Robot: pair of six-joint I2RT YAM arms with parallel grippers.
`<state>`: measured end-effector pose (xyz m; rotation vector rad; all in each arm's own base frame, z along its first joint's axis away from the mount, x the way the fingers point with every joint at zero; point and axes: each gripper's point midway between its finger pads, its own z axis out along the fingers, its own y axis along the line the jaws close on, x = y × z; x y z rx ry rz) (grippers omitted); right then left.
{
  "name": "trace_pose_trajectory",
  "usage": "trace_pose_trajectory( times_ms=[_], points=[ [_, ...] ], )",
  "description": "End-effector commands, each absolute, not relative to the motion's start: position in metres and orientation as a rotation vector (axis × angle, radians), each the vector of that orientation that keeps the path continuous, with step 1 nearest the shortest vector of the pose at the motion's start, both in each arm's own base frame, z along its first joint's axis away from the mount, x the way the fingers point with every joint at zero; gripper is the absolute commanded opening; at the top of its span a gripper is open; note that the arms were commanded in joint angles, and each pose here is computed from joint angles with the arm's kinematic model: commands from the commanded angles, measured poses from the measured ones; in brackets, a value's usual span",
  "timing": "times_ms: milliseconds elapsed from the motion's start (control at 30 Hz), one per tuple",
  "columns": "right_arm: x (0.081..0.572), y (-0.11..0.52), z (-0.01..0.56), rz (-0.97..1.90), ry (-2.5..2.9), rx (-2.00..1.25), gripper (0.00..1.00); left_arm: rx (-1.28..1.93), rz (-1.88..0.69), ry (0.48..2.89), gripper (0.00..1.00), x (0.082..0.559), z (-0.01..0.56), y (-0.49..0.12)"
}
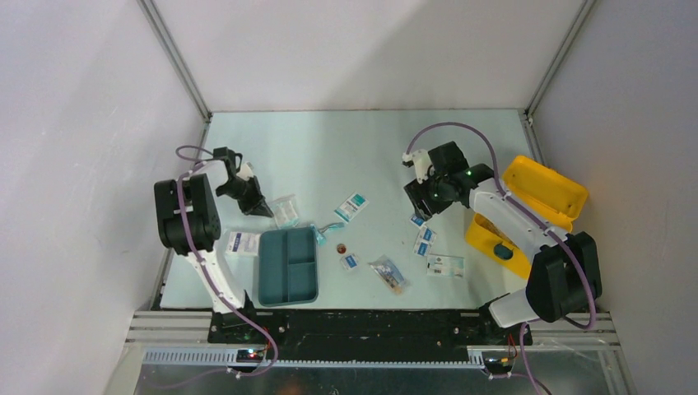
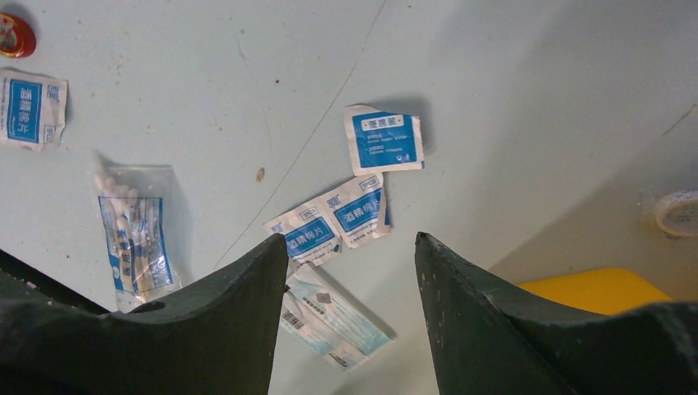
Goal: Organize the medicine kit
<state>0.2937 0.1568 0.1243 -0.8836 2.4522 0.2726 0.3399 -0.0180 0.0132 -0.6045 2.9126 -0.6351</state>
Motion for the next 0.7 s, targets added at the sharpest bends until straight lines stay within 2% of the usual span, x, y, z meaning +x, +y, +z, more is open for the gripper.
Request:
trace_pose_trajectory(
  times_ms=[0,200,567,667],
  points=[
    [0.316,0.153,0.143,0.267,2.392,-0.76,0.62,-0.468,-0.69,2.803,0.0,0.342,0.037,-0.028],
    [0.33,0.169,0.173,0.503,2.317,-0.646,0.61,-0.21,-0.683,2.638,0.0,0.347,0.087,-0.05],
    [0.322,0.249,0.19,1.015,2.182,-0.755,0.65,0.242,-0.797,2.386,0.0,0.331,0.161,-0.123],
    [0.323,0.266,0.188,1.088,2.188,-0.78,0.66,0.142,-0.628,2.429,0.01,0.336,0.152,-0.109]
  ],
)
